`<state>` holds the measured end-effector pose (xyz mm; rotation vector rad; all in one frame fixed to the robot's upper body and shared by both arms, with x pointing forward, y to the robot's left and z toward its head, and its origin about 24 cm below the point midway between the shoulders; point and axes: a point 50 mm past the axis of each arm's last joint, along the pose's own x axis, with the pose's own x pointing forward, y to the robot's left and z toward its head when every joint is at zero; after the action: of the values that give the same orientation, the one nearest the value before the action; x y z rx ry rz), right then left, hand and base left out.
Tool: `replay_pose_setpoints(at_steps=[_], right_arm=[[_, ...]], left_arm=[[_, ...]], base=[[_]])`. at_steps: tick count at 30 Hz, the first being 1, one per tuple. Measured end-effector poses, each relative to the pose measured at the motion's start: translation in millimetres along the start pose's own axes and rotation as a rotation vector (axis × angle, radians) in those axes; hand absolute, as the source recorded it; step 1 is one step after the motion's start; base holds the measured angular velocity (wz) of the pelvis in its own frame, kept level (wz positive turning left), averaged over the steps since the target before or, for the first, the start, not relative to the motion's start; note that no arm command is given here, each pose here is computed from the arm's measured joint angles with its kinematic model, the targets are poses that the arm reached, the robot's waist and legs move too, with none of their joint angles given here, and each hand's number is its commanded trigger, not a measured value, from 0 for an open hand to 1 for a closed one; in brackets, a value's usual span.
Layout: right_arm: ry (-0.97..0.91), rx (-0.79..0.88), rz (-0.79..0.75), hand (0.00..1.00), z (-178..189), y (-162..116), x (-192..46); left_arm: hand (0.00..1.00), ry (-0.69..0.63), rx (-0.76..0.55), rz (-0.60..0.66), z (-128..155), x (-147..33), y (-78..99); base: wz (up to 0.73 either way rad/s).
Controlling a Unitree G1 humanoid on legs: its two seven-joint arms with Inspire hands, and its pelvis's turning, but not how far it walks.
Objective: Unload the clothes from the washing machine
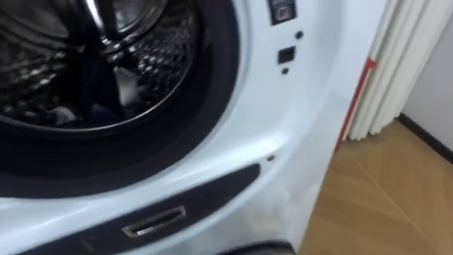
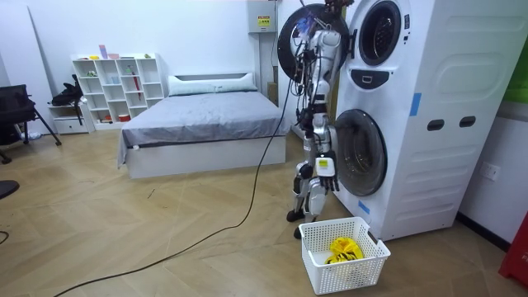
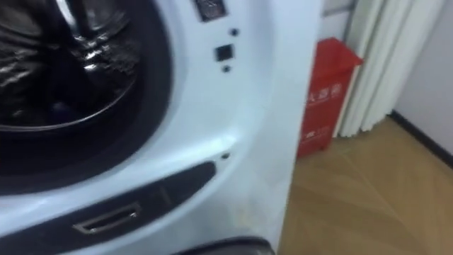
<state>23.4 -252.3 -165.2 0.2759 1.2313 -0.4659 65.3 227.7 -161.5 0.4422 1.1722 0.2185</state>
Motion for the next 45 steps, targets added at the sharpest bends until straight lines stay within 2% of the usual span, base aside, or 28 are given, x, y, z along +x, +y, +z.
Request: replay_pose_setpoints(at_steps=[5,12,19,26,31,35,38,40,43,45], right_arm=[[0.026,-0.081,0.028,0.00,3.3,11.7,2.8],[0.032,-0.111,0.066,0.00,7.6,24.9,5.3],[0.053,-0.146,0.095,0.00,4.1,36.6,6.2],[0.070,-0.136,0.092,0.00,-0.7,36.4,5.7],[0.070,-0.128,0.083,0.00,-3.4,34.3,4.9],[0.061,-0.130,0.081,0.00,-5.8,32.2,3.9],[0.047,-0.146,0.075,0.00,-2.3,31.6,4.4],[0.021,-0.171,0.056,0.00,4.4,28.6,5.0],[0.004,-0.171,0.023,0.00,7.1,20.3,4.3],[-0.009,-0.137,0.009,0.00,9.1,19.5,4.3]], left_arm=[[0.00,0.021,-0.004,-0.018,-7.2,-3.3,-7.3],[0.00,0.082,-0.048,0.040,-28.9,-7.5,3.7],[0.00,0.089,-0.067,0.057,-29.1,-7.1,5.2],[0.00,0.095,-0.085,0.044,-28.9,-8.5,-1.2],[0.00,0.102,-0.086,0.053,-32.3,-9.3,1.0],[0.00,0.106,-0.026,0.067,-38.7,-10.5,5.0],[0.00,0.072,-0.010,0.067,-29.9,-8.3,6.3],[0.00,0.028,0.000,0.055,-13.9,-4.1,6.7],[0.00,0.038,-0.007,0.012,-14.3,-4.0,4.0],[0.00,-0.006,-0.006,-0.006,2.6,0.3,4.5]], base=[[0.38],[0.24],[0.14],[-0.02],[0.00],[-0.02],[-0.01],[-0.37],[-0.67],[0.24]])
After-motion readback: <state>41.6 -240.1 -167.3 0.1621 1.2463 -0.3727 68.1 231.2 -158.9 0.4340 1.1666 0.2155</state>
